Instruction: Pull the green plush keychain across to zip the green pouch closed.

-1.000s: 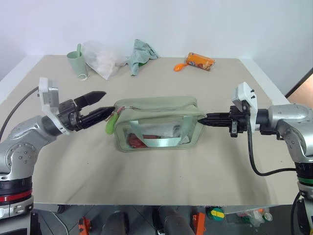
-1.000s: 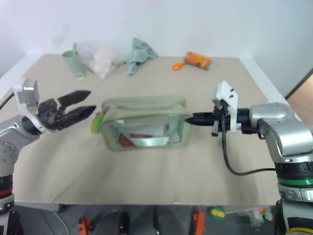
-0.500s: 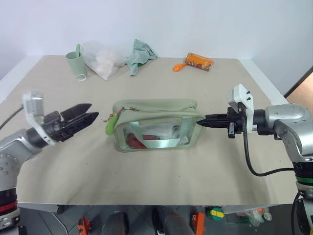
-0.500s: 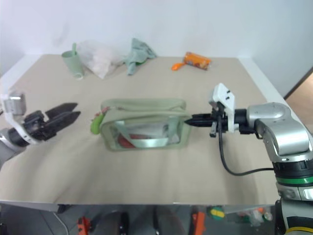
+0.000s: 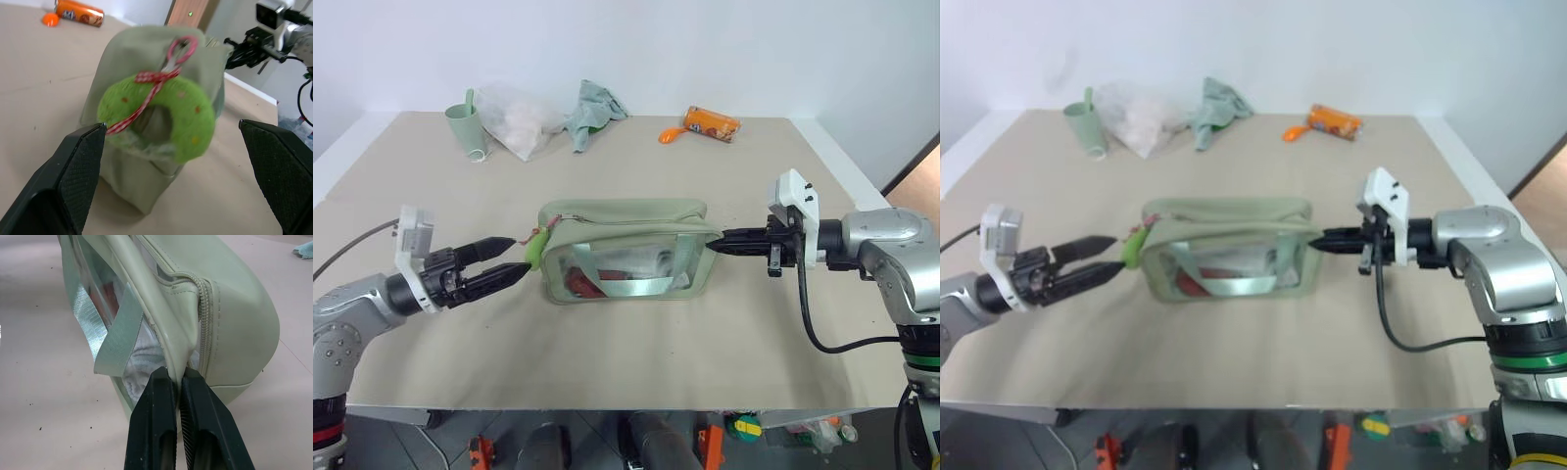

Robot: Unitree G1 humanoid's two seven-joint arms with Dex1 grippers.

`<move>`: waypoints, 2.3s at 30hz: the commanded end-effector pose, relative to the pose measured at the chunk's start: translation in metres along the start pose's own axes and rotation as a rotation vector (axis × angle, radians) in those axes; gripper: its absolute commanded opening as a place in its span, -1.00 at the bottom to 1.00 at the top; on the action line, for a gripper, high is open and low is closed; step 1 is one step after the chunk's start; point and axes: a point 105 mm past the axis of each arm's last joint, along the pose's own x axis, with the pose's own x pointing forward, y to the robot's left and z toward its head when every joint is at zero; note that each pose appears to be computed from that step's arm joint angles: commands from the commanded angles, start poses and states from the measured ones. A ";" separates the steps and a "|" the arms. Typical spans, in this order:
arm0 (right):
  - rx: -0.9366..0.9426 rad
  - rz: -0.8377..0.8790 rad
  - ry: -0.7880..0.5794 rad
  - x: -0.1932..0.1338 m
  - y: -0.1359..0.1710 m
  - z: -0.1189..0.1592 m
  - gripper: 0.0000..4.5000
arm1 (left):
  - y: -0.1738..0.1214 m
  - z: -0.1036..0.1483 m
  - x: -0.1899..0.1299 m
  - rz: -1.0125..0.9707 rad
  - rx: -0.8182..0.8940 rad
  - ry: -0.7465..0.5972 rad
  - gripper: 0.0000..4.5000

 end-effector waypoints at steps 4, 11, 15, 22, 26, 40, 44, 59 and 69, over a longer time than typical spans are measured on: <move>-0.028 -0.007 -0.002 0.000 0.002 0.004 -0.99 | -0.008 0.006 0.010 -0.084 0.023 -0.007 0.89; -0.026 -0.019 -0.001 -0.002 0.003 0.002 -1.00 | -0.013 0.009 0.008 -0.123 0.009 -0.017 -0.11; -0.028 -0.022 -0.003 -0.002 0.002 0.003 -1.00 | -0.012 0.012 0.006 -0.122 0.012 -0.026 -0.77; -0.036 -0.020 -0.007 0.001 -0.001 0.005 -1.00 | -0.010 0.014 0.007 -0.103 0.026 -0.045 -0.96; -0.039 -0.017 -0.005 0.002 -0.001 0.005 -1.00 | -0.001 0.028 0.011 -0.042 0.080 -0.090 -0.96; -0.043 -0.021 -0.012 0.006 -0.001 0.006 -1.00 | -0.023 0.058 0.067 -0.178 0.230 -0.091 -0.96; -0.039 -0.033 -0.016 0.004 0.000 0.006 -1.00 | -0.030 0.050 0.081 -0.234 0.236 -0.055 -0.96; -0.029 -0.059 -0.014 0.000 0.002 0.004 -1.00 | -0.040 0.069 0.066 -0.321 0.207 -0.118 0.65; -0.036 -0.045 -0.014 0.002 0.001 0.006 -1.00 | -0.033 0.082 0.012 -0.242 0.167 -0.177 0.65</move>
